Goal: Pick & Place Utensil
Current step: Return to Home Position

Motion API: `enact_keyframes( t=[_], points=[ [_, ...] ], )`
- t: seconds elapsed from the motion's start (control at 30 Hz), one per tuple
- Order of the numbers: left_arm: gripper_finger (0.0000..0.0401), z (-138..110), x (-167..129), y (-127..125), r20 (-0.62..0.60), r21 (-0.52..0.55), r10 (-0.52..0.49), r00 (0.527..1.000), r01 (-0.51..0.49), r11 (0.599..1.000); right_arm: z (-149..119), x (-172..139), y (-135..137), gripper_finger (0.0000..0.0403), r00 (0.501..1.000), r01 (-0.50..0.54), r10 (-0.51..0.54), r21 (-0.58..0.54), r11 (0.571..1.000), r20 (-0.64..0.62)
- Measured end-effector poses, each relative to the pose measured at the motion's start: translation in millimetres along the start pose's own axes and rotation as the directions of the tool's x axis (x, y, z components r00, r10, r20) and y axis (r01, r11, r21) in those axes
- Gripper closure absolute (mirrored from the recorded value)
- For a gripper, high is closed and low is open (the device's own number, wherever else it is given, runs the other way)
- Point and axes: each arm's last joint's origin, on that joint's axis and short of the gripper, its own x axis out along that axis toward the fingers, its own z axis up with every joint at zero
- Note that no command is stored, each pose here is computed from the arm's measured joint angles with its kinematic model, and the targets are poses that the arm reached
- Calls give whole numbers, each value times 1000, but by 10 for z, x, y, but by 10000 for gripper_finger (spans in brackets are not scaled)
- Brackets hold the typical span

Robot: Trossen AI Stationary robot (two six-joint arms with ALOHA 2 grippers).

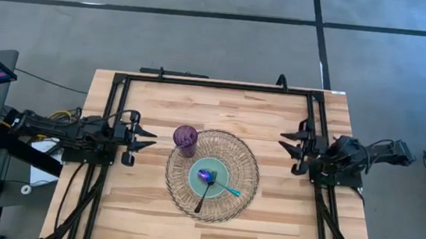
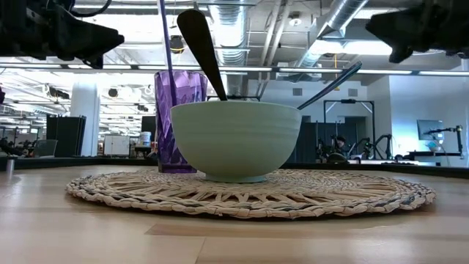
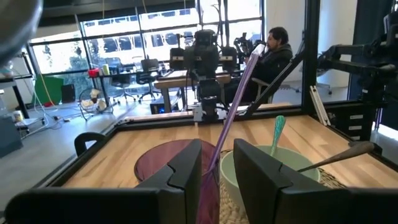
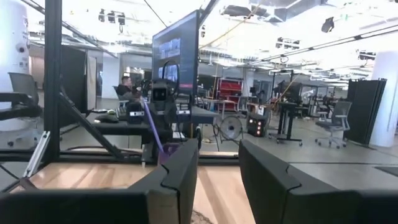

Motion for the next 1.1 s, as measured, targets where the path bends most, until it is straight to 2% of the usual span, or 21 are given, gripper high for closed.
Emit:
enact_keyframes(
  t=[0.2, 0.3, 0.67, 0.93, 1.1],
  points=[
    [306, -31, 0, -5, 3, -5, 1, 1000, -1, 1000, -84, -88, -15, 292, 998, 11, -12, 20, 1000, 53],
    [306, -166, 3, -25, -10, -7, -1, 1000, 1, 1000, -132, -89, -7, 292, 1000, 6, -7, 8, 1000, 20],
    [306, -158, 5, -23, 0, -56, 3, 1000, -3, 998, -232, -92, 12, 292, 997, -10, 12, 27, 1000, -80],
    [306, -155, 5, -22, 3, -60, 3, 1000, -3, 998, -305, -101, 23, 291, 988, -15, 24, 63, 998, -153],
    [306, -155, 5, -22, 3, -60, 3, 1000, -3, 998, -345, -109, 28, 291, 980, -20, 29, 48, 999, -195]
  ],
)
